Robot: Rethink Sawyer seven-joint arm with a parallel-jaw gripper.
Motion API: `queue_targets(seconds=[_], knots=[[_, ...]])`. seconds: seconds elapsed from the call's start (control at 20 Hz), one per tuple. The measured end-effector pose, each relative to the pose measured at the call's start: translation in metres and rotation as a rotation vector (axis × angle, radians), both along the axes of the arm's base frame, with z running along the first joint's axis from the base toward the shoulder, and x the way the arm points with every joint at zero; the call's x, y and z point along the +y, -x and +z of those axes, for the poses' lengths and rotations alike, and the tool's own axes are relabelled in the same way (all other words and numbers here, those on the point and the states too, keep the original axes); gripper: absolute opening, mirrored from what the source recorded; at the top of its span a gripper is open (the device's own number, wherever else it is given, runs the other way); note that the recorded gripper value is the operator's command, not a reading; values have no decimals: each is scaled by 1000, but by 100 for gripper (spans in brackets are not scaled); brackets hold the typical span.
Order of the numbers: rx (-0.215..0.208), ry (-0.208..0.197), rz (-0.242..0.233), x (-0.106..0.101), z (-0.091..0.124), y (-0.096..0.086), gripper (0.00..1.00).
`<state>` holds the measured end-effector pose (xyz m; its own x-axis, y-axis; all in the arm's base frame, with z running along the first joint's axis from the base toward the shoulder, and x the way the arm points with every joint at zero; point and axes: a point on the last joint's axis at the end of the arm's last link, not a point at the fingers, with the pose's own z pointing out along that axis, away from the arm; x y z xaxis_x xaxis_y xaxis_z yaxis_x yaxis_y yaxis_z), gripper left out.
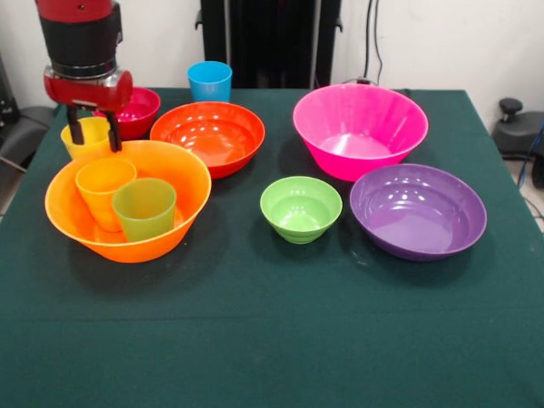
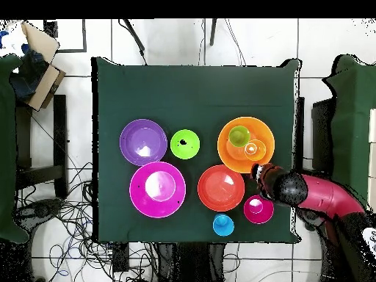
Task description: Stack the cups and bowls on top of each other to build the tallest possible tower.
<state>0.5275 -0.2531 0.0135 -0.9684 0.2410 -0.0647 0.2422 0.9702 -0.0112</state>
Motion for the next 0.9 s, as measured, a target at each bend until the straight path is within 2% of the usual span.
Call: queue_targets(seconds=[0.35,0.9], knots=[[31,-37,16,16,0,6,100],[42,-60,46,35,4,13,100]])
